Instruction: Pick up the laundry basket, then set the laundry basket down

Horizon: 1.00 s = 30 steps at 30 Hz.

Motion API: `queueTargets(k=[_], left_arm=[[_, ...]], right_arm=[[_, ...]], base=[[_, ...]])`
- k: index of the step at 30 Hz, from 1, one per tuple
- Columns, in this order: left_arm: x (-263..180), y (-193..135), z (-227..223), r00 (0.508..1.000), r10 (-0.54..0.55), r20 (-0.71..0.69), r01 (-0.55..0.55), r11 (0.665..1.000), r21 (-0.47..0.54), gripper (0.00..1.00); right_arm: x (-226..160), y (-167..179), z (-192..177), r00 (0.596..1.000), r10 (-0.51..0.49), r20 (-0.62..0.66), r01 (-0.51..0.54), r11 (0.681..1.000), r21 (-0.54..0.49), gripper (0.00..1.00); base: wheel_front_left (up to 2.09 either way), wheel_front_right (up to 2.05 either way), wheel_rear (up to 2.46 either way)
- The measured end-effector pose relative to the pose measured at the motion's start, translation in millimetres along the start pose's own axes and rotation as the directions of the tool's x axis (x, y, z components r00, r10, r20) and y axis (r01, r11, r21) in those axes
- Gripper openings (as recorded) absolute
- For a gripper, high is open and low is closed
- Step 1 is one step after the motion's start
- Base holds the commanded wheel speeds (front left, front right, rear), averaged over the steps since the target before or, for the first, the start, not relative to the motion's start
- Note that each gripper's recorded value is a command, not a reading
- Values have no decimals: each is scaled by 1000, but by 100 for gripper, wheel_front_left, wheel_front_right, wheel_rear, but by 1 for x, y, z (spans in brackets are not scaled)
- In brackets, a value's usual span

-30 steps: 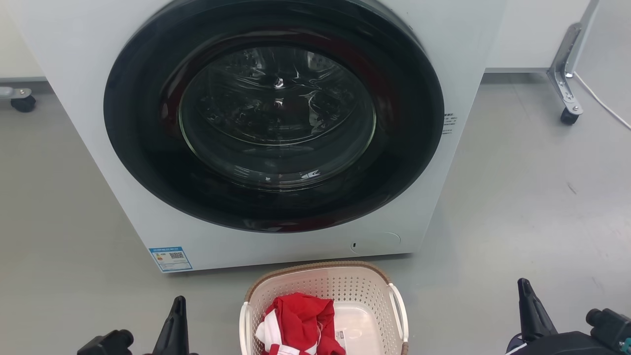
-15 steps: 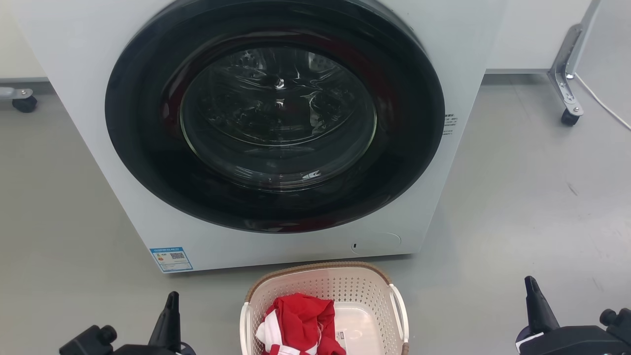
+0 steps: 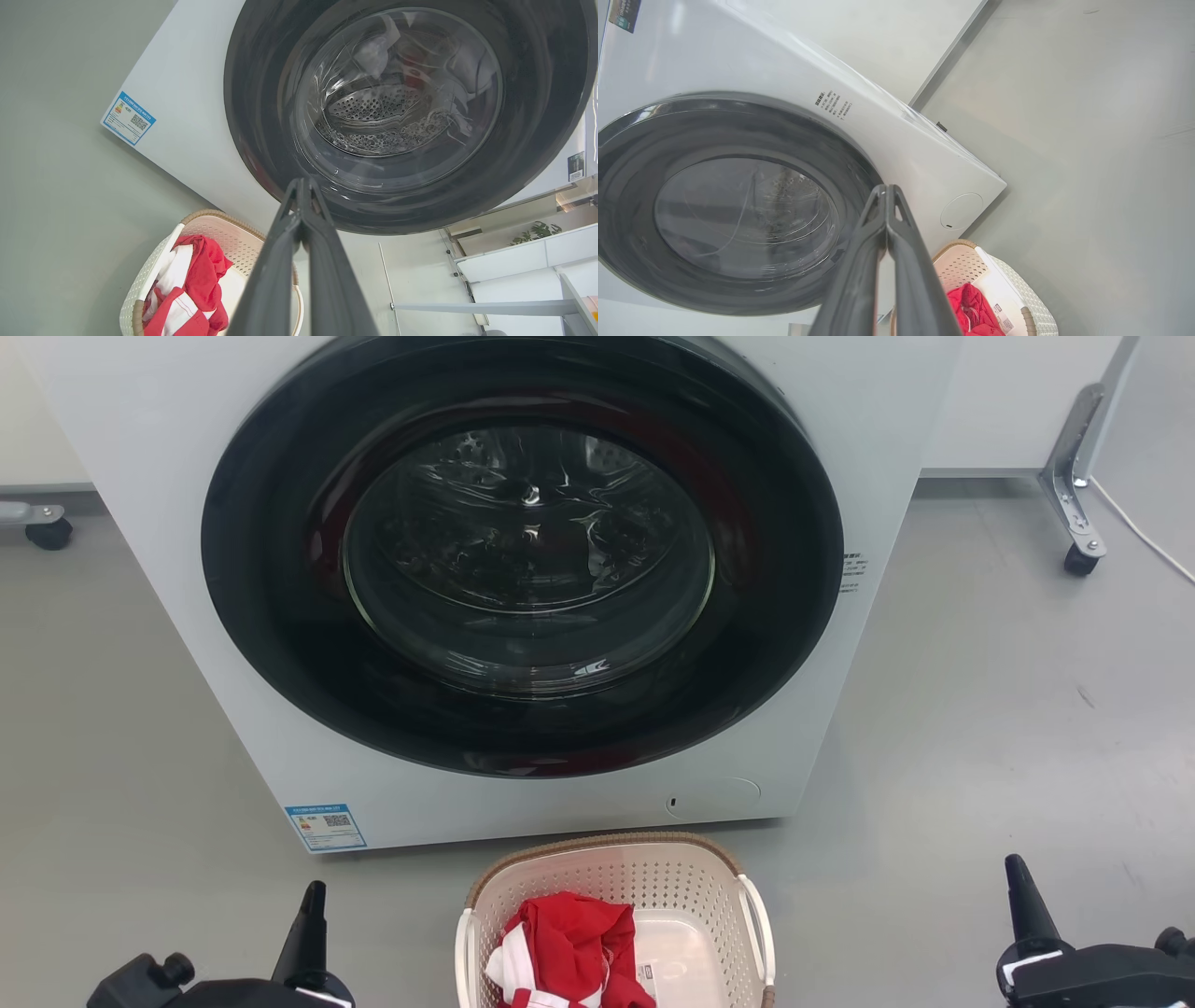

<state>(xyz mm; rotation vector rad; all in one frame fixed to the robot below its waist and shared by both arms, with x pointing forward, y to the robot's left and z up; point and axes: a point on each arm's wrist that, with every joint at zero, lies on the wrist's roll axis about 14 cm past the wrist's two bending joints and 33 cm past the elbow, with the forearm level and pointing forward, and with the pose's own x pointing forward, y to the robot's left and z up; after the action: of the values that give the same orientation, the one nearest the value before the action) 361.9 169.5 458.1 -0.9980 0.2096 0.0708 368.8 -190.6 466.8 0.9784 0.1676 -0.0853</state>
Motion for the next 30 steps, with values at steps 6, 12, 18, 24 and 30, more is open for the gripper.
queueTargets(k=[6, 12, 18, 24, 30], left_arm=[[2, 0, 4, 1000, -9, 1, 9, 997, -80, 0], [3, 0, 6, 1000, -13, 5, 13, 989, -150, 0], [4, 1, 11, 1000, -24, 12, 26, 971, -240, 0], [6, -2, 15, 999, -43, 23, 48, 946, -320, 0], [9, -4, 22, 997, -60, 41, 71, 916, -396, 0]], right_arm=[[0, -2, 1, 1000, -3, 1, 3, 995, 95, 0], [2, -2, 4, 1000, 3, 5, -3, 986, 167, 0], [4, -1, 6, 1000, 13, 10, -15, 967, 255, 0], [4, -1, 9, 1000, 21, 21, -27, 939, 342, 0], [7, 3, 15, 998, 40, 41, -53, 905, 422, 0]], base=[[0, 0, 0], [0, 0, 0], [0, 0, 0], [0, 0, 0], [0, 0, 0]])
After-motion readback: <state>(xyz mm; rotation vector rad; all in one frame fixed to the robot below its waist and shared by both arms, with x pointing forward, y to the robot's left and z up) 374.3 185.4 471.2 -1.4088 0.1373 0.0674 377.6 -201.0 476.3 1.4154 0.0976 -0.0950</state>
